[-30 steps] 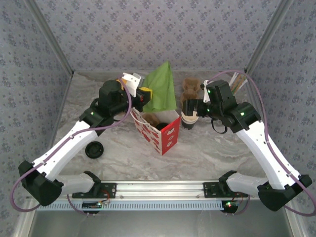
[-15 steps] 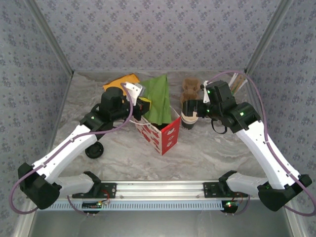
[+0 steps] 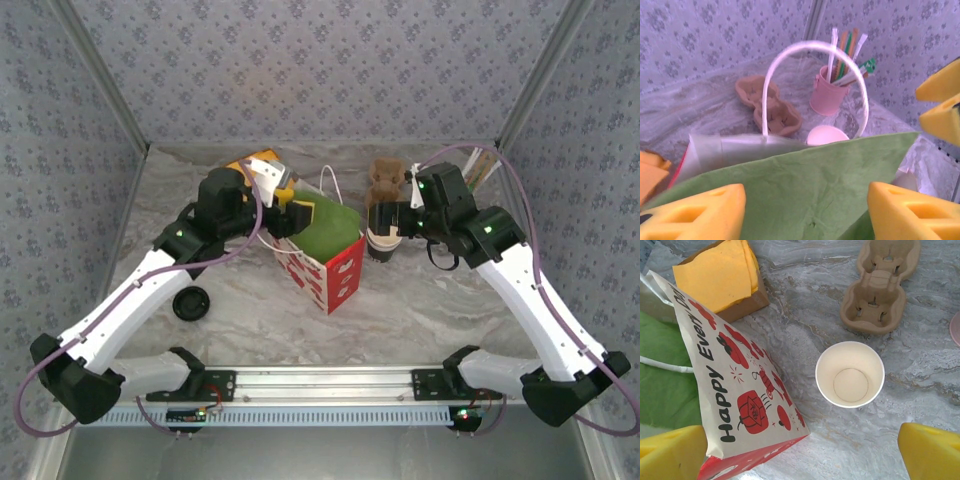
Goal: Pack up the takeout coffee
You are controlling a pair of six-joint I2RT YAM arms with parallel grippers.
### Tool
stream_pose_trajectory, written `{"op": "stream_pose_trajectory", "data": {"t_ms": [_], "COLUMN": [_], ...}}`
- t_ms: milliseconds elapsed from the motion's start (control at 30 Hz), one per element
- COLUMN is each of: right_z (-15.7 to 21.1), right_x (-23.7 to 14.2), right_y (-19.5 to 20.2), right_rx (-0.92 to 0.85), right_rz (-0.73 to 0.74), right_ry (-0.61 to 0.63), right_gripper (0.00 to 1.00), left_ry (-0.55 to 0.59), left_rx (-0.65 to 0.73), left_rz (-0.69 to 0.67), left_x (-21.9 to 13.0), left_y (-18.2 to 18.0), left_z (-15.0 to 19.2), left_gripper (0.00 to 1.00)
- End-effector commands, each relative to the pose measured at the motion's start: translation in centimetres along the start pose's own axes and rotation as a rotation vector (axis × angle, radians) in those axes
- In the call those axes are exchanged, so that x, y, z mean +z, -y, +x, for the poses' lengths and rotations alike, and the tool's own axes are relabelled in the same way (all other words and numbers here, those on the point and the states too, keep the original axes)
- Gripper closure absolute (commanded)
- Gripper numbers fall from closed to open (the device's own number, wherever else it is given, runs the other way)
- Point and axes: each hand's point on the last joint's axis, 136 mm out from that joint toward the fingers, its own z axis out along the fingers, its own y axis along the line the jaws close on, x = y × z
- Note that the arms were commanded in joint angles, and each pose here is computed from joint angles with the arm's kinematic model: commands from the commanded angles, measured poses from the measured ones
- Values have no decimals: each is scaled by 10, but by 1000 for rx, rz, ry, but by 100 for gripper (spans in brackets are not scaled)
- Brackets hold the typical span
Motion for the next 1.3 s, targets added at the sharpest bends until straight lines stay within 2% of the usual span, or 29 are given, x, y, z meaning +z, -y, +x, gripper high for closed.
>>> {"op": "stream_pose_trajectory", "data": {"t_ms": [0,267,367,433,600,633,733,800,900,967,1033,1167,1267], "right_z": [0,-2,-1,-1,-1,-1,0,0,0,0,1,3,5], "right_x": [4,10,12,13,15,14,15,14,14,14,14,15,15], "right_y": [3,3,4,4,6,6,8,9,11,11,11,12,13], "right_rx": [5,5,7,10,15,15,17,19,24,27,29,32,35], "right_rz": [11,6,6,7,8,9,12,14,19,15,11,10,10], "right_ry": [-4,-12,-15,-17,-17,-16,-19,-15,-11,-9,-7,-9,-10], "right_gripper": [0,0,0,0,0,0,0,0,0,0,0,0,0], "left_ry": [28,-38,-64,-79,-114,-120,-143,-166,-225,-274,-330,-373,-375], "left_rx": [4,-5,-16,-19,-29,-35,-62,-112,-150,-152,-162,-148,-142], "left_rz": [-28,-43,-58,-75,-83,-70,0,25,25,1,-41,-88,-103], "left_x": [-8,5,10,12,15,17,19,22,28,32,36,45,54], "left_y": [1,-4,-7,-11,-12,-10,6,11,15,15,9,6,6], "left_z": [-18,-12,-8,-5,-5,-5,-9,-6,6,15,26,26,22], "left_gripper": [23,21,16,7,3,0,2,8,27,51,70,89,95]}}
